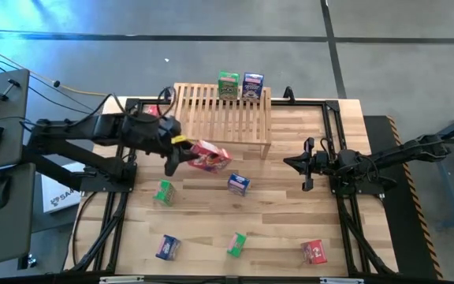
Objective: Stack cereal on shelf
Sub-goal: Put the center red cereal box on the shelf
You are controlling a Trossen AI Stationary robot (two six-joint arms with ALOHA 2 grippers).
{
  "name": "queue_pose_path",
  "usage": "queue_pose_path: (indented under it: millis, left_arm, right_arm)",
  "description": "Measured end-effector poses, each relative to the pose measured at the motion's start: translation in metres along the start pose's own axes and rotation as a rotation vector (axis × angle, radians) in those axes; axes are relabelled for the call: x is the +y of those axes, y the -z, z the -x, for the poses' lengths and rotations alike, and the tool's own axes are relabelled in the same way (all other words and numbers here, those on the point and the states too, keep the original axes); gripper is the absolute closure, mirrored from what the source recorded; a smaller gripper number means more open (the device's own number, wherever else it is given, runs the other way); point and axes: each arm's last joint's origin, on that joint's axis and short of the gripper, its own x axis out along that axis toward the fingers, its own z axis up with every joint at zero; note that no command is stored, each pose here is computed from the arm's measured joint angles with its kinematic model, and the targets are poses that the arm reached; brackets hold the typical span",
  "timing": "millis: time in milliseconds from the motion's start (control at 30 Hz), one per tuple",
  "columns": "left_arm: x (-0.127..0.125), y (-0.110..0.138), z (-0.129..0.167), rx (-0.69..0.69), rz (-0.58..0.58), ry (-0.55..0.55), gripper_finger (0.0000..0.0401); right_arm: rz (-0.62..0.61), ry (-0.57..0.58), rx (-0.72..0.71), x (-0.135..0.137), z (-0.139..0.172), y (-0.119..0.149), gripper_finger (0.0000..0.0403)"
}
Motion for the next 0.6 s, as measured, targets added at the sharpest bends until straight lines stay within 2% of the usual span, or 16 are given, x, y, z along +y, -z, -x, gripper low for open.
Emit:
queue_pose_path:
  millis: [267, 433, 600]
  left_arm:
    - [-0.001, -0.035, 0.023, 0.003, -0.105, -0.06, 0.0254]
    - [0.01, -0.05, 0.027, 0.116, -0.127, -0.17, 0.0267]
    - [0.036, -0.057, 0.013, 0.281, -0.145, -0.271, 0.0274]
  right_arm:
    - [0.0, 0.0, 0.0, 0.0, 0.0, 0.0, 0.0402]
    - [0.0, 0.0, 0.0, 0.0, 0.0, 0.0, 0.0402]
    - [0.0, 0.0, 0.0, 0.0, 0.0, 0.0, 0.0402]
